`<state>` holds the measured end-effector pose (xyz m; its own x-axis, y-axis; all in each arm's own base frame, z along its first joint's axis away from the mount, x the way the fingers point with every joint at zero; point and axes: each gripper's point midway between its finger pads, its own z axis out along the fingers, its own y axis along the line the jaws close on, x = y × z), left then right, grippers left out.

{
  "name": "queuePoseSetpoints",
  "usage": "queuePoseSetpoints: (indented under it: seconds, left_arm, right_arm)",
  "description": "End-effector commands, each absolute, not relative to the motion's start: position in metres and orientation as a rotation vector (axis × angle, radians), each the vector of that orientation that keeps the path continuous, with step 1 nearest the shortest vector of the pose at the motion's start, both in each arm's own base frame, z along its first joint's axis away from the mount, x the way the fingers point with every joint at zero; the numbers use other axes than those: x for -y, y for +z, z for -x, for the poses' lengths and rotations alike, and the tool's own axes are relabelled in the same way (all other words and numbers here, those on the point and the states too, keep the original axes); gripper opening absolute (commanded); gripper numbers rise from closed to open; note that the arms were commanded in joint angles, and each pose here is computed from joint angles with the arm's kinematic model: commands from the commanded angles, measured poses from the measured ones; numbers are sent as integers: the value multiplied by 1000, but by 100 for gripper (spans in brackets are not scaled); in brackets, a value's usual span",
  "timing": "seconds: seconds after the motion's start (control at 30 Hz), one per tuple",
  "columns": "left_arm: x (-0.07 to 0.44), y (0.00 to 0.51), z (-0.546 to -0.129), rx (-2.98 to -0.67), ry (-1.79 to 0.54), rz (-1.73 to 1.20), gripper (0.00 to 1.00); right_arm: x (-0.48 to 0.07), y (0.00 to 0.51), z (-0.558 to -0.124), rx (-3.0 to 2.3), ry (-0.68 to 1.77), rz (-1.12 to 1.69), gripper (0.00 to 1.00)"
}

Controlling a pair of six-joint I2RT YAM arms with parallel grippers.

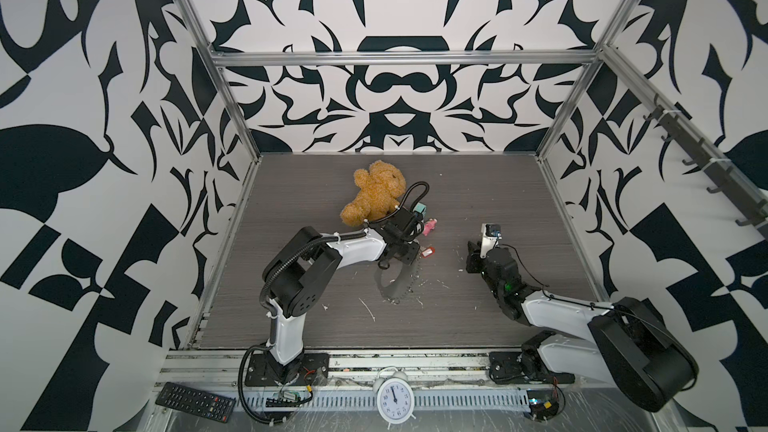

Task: Put the keys on the keyring

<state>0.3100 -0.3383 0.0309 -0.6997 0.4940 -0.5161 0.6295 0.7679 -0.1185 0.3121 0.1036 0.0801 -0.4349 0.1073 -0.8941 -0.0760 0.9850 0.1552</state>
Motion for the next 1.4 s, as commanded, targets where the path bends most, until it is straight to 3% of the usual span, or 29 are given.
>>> queuePoseSetpoints:
  seconds: [0.0,0.53,0.8,1.0,1.37]
  left_arm:
    - [339,29,-312,-2515,-388,-860,31]
    - [347,27,-315,-2509,-404,-894,23]
    - [340,55,-314,-2418,-420,-841,34]
    - [348,74,-296,-2389,-519,-887,34]
    - [361,51,-286,-2466,-551,-977,28]
  right_arm:
    - [-109,91,-318,-1981,229,-10,32]
    - [-110,92,-313,-1977,250,2,33]
    - [-111,92,-314,-1979,252,10,34]
    - [-112,92,-314,-1976,254,13,34]
    - [-112,91,-313,-1979,253,15,35]
